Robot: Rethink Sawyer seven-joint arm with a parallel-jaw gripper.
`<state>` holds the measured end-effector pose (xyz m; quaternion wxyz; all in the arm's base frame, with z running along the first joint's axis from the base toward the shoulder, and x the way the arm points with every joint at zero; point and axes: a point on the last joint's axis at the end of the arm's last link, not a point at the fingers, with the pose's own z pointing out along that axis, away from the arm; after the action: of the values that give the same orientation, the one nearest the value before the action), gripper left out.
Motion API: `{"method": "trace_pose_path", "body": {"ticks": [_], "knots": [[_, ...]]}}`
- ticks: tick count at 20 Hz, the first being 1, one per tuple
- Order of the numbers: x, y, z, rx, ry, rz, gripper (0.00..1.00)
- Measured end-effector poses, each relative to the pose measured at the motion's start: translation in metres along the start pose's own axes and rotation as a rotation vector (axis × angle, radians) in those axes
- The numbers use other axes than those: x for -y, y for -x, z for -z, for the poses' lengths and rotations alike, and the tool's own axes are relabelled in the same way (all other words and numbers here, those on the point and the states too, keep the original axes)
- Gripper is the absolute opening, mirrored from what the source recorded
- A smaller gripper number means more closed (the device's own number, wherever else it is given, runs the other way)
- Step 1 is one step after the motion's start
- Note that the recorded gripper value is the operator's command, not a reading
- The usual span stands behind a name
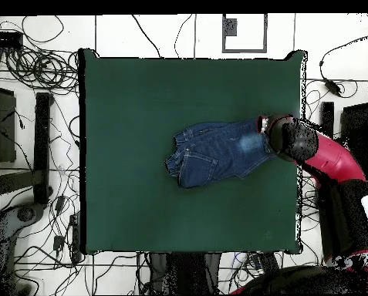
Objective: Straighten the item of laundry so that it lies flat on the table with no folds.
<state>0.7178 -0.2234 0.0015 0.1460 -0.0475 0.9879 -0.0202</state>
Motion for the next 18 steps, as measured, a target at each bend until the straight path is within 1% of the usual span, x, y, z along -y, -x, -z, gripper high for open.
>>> {"method": "trace_pose_path", "body": {"ticks": [5,18], "knots": [[-0.0033,-0.0034,-0.0066,-0.007,0.008,-0.001,1.0],[-0.0058,-0.0023,-0.0068,-0.006,0.009,0.002,1.0]]}}
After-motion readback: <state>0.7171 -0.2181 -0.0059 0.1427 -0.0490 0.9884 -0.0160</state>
